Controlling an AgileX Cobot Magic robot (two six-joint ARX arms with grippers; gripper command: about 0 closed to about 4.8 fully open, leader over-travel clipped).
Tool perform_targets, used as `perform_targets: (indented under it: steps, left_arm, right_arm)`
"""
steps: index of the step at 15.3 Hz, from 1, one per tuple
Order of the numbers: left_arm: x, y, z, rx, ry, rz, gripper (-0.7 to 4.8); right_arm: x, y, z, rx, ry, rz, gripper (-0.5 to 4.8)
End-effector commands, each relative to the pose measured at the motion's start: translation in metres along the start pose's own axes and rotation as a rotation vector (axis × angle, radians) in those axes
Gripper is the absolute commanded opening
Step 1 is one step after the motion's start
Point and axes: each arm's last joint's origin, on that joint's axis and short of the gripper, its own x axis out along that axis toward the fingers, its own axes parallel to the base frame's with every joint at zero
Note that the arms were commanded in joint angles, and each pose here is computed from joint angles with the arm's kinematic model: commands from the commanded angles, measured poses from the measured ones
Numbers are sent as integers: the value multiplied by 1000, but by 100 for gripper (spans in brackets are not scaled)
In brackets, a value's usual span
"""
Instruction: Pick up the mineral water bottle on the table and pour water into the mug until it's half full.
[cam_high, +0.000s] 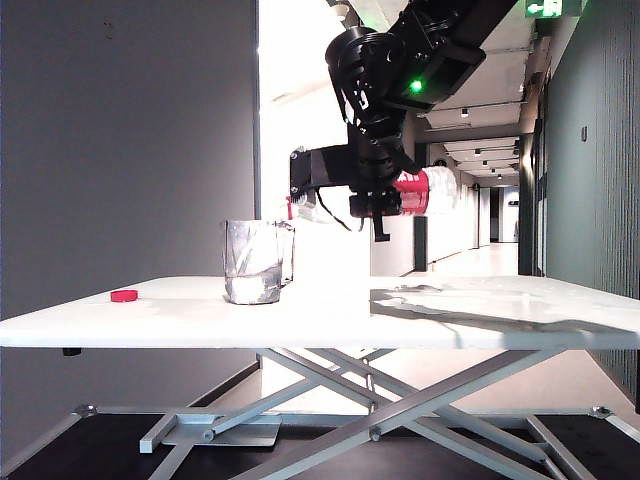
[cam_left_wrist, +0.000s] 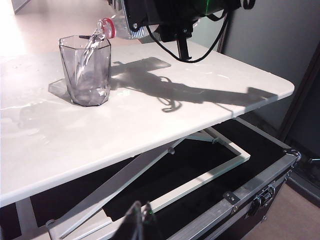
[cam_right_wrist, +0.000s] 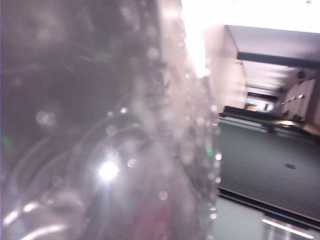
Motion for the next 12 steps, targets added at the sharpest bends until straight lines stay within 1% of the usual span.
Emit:
perform_targets:
  steps: [1, 4, 7, 8, 9, 12]
  left_arm:
    - [0, 0, 0, -2, 3, -5, -5]
    - [0, 0, 0, -2, 3, -5, -5]
    - [0, 0, 0, -2, 4, -4, -5]
    - [0, 0, 0, -1, 3, -4, -5]
    - [0, 0, 0, -1, 3, -4, -5]
    - [0, 0, 0, -1, 3, -5, -5]
  right_arm:
    - [-4, -15, 1, 30, -6, -80, 147]
    - [-5, -14, 2, 32, -9, -80, 147]
    - [-7, -12, 7, 195, -85, -53, 147]
    - [-8, -10, 9, 273, -117, -26, 147]
    - [-8, -8, 10, 402, -160, 19, 147]
    - [-6, -6, 9, 684, -229, 113, 147]
